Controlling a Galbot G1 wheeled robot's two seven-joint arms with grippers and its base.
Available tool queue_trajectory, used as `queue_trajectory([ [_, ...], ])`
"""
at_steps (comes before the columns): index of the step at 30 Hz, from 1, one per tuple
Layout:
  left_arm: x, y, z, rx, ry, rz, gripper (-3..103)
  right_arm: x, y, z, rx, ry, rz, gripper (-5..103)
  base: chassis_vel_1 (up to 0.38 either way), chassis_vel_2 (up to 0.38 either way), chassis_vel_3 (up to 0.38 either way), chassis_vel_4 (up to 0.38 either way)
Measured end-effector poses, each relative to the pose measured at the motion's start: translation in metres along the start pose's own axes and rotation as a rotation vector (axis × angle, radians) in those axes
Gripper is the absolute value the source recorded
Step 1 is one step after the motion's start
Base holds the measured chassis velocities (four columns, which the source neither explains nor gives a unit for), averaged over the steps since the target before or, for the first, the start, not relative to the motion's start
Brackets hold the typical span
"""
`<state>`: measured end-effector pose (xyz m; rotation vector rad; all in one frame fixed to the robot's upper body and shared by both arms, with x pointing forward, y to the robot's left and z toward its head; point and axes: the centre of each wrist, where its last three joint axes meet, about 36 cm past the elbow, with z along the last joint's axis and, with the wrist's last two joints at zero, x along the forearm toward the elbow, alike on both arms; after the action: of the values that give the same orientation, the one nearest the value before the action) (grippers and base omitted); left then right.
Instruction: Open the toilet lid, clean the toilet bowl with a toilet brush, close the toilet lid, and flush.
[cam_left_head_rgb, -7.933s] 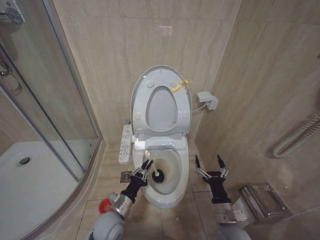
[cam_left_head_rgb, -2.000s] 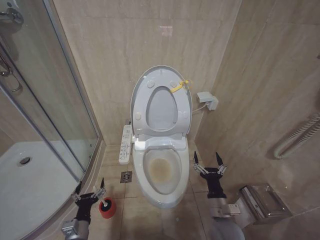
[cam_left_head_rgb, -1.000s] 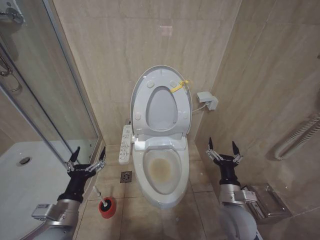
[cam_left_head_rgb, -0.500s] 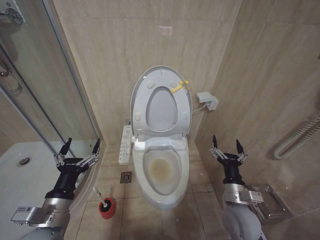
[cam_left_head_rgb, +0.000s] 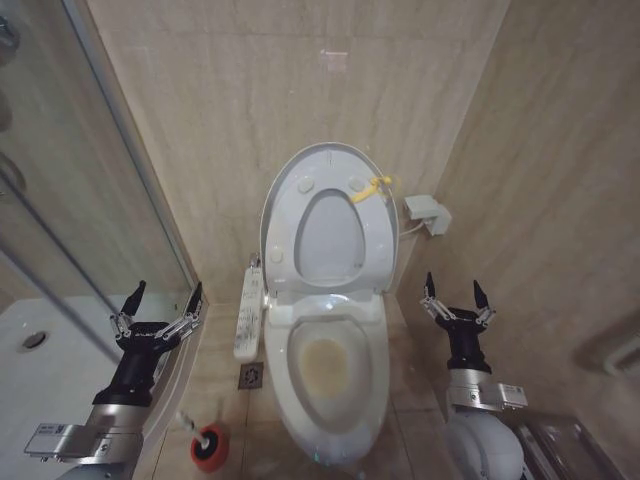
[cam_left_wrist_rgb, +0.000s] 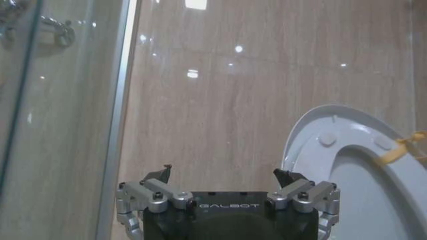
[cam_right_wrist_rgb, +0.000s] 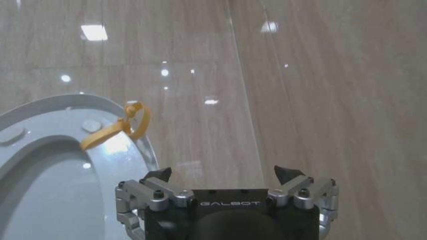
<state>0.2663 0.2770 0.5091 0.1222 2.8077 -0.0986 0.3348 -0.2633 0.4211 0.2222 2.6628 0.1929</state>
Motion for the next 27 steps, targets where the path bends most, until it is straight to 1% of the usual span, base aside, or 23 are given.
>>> queue_trajectory([
  [5,0.001,0.0,0.001,-0.001,0.001,0.002,100,0.001,0.0,0.002,0.007,-0.007,-0.002,100,-0.074,0.046,0.035,-0.061],
  [10,-0.002,0.003,0.0,-0.013,0.008,-0.003,100,0.002,0.002,0.004,0.006,-0.004,-0.006,100,0.029,-0.038,-0.032,0.028],
  [17,-0.008,0.01,0.006,-0.023,0.018,-0.018,100,-0.004,0.003,0.01,0.007,0.004,-0.009,100,0.007,-0.011,-0.007,0.006],
  [18,-0.01,0.012,0.009,-0.027,0.018,-0.019,96,-0.006,0.003,0.012,0.009,0.006,-0.009,100,0.0,0.0,0.0,0.0],
  [24,-0.014,0.017,0.017,-0.032,0.009,-0.016,96,-0.014,0.002,0.02,0.012,0.015,-0.003,100,-0.031,-0.008,-0.017,-0.034],
  [25,-0.015,0.018,0.019,-0.032,0.007,-0.016,100,-0.016,0.002,0.021,0.011,0.017,-0.002,100,0.0,0.0,0.0,0.0],
  [27,-0.016,0.02,0.02,-0.033,0.005,-0.015,100,-0.017,0.003,0.022,0.01,0.017,-0.001,100,0.0,0.0,0.0,0.0],
])
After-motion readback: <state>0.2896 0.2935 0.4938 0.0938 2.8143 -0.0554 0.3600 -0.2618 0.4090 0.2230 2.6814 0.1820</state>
